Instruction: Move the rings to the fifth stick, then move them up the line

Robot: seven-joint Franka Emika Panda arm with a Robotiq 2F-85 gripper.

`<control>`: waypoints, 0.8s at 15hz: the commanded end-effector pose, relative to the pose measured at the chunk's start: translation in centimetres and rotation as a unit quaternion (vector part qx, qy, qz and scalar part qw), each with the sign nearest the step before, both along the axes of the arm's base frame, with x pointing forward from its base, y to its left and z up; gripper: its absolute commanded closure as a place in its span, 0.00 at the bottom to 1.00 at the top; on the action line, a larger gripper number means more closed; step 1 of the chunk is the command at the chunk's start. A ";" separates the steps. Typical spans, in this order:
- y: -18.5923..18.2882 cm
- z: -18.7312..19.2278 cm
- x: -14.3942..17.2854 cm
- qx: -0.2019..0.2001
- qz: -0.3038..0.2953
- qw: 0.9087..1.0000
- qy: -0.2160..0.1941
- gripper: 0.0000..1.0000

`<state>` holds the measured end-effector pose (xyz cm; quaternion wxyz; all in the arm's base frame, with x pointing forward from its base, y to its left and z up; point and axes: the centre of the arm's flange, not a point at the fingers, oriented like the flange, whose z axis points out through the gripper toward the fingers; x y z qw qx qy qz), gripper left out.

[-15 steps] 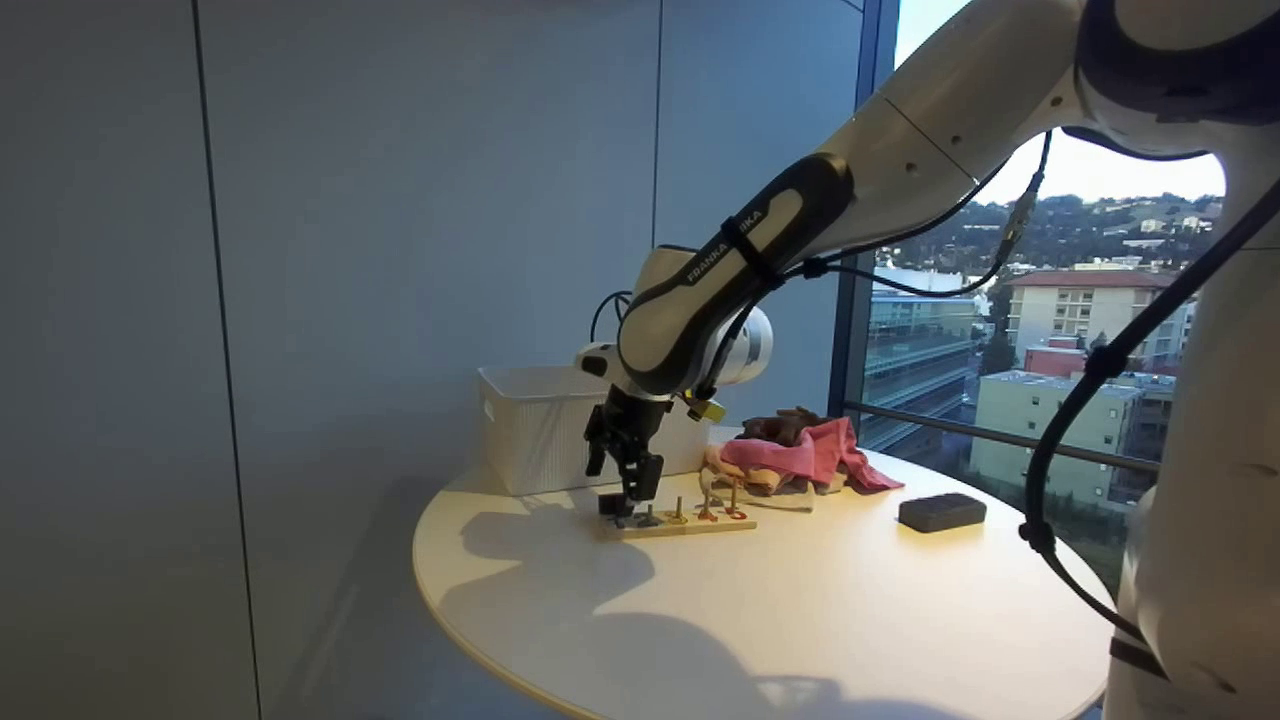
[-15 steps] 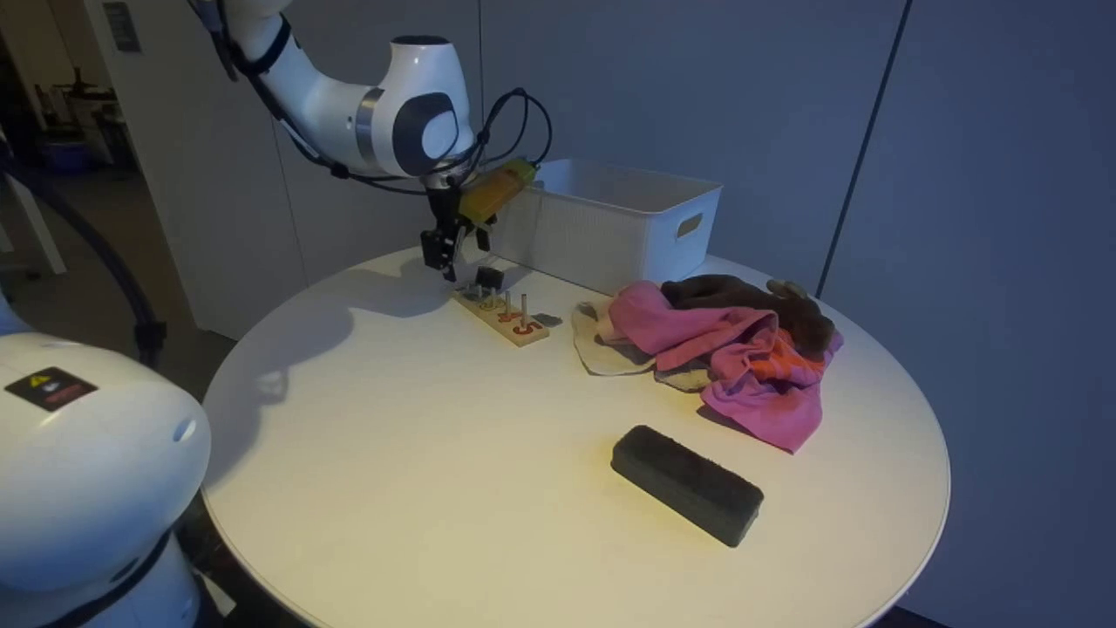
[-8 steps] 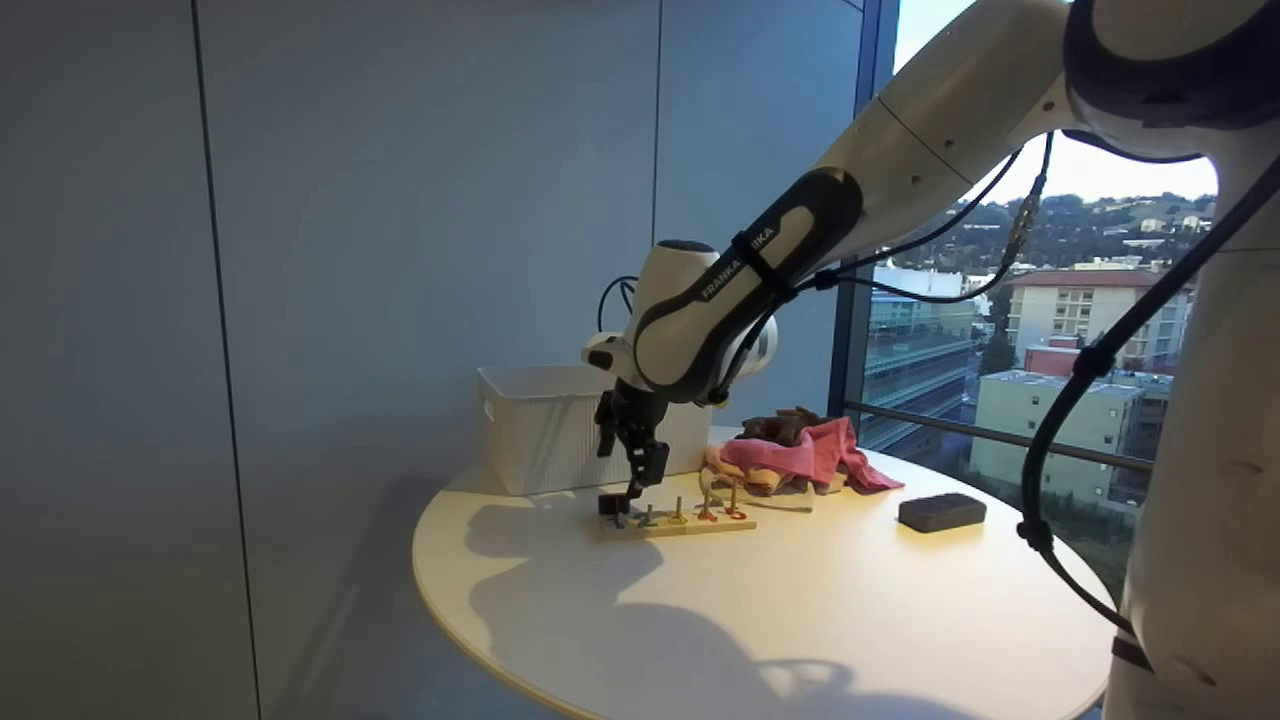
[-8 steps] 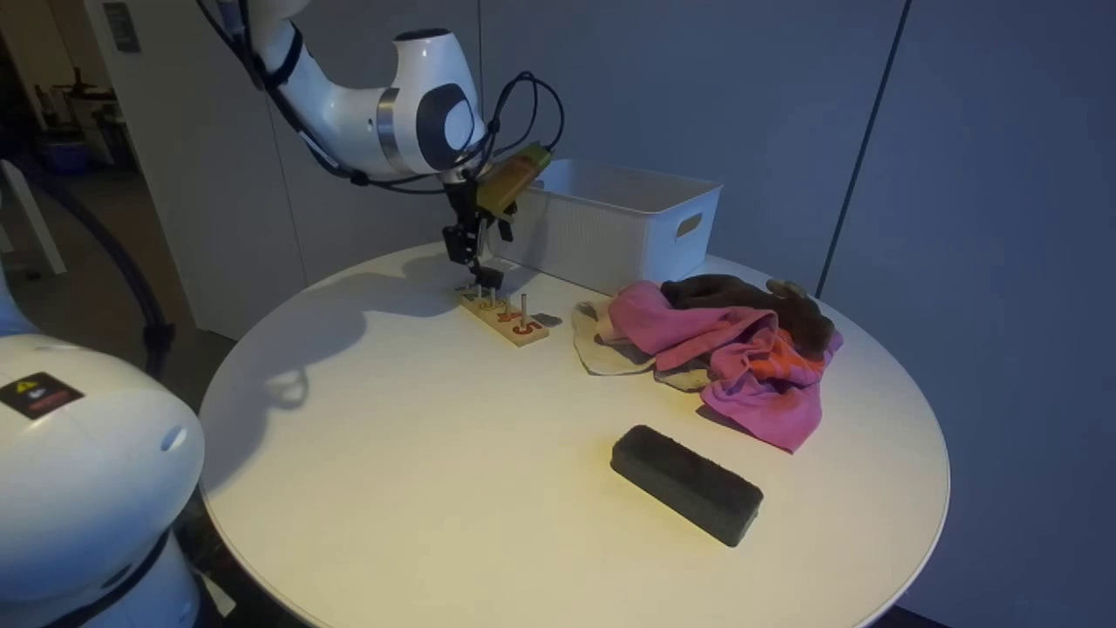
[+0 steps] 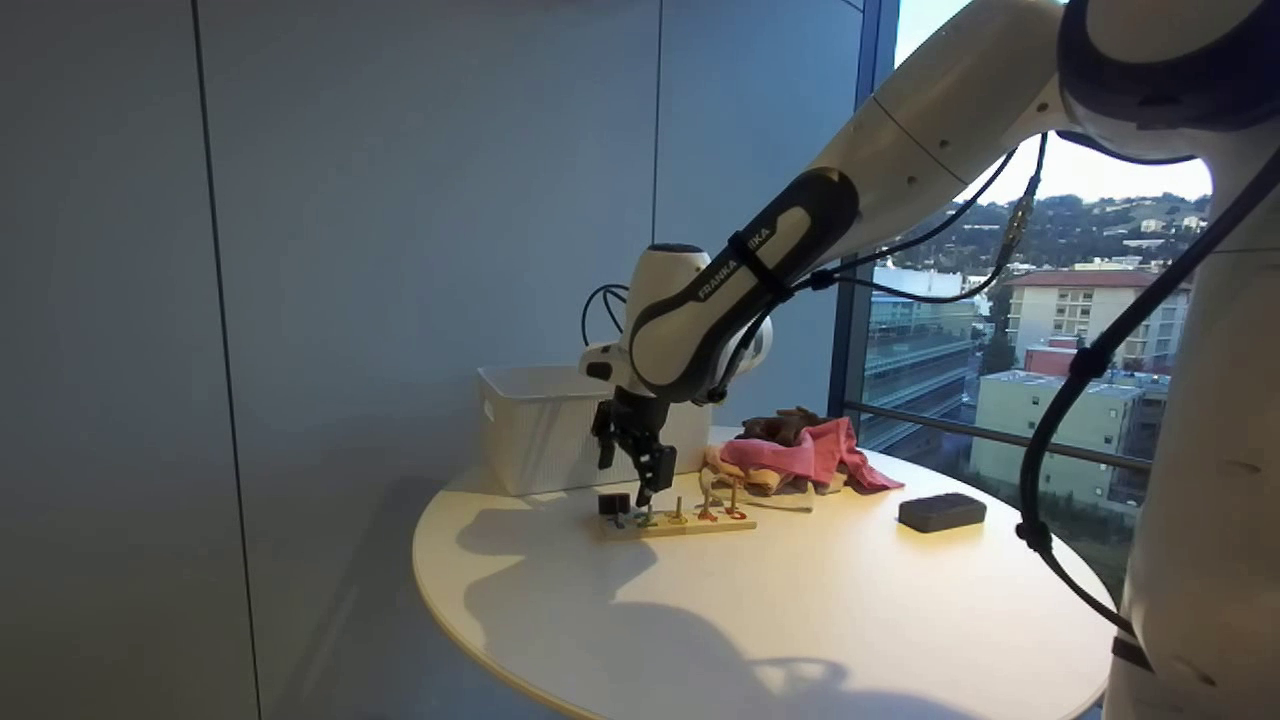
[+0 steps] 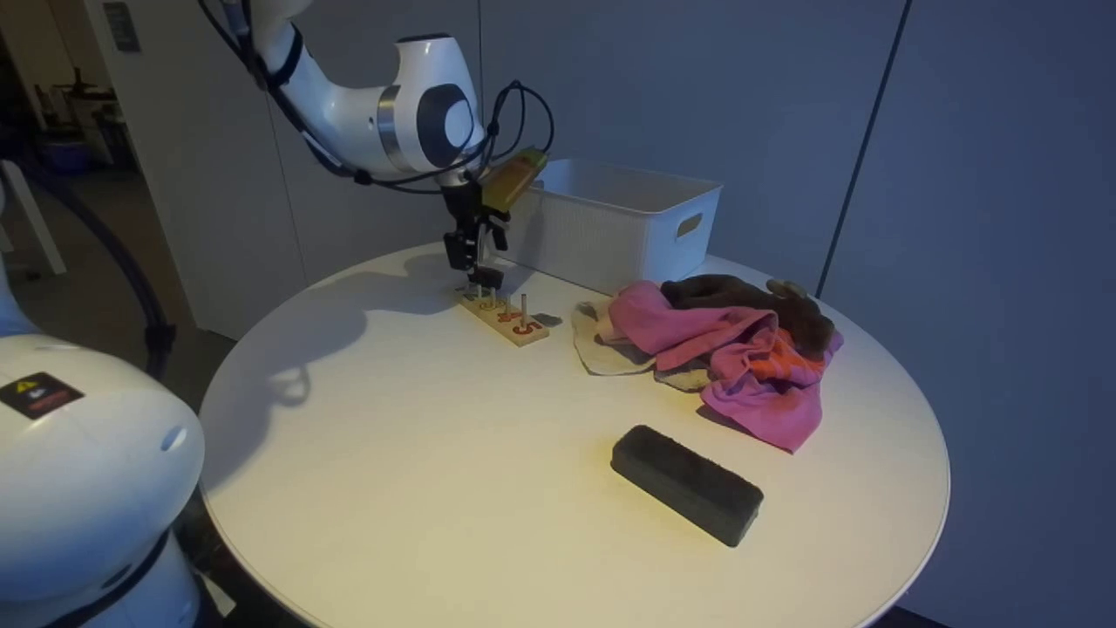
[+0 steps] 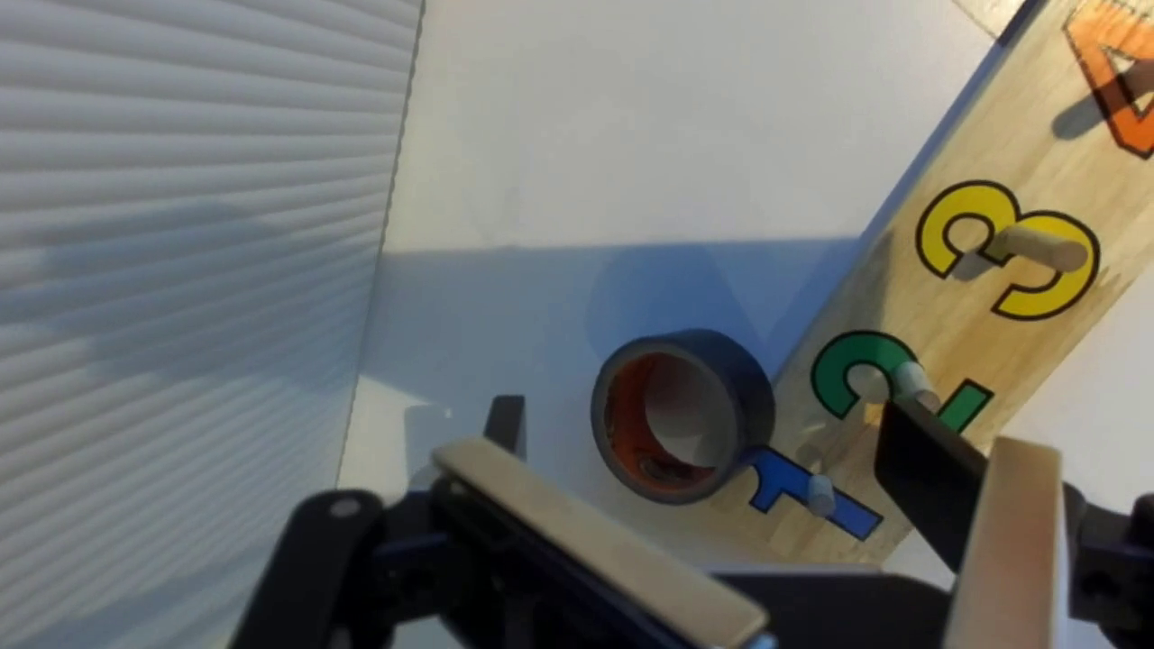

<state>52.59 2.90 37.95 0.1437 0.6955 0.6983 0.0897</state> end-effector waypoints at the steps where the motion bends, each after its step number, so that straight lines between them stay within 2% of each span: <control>1: -0.1 0.2 0.4 -0.019 0.039 0.999 0.002 0.00; 5: 0.2 0.0 0.9 -0.026 0.062 0.998 0.005 0.00; 12: 0.8 -0.5 3.4 -0.036 0.056 0.997 0.028 0.00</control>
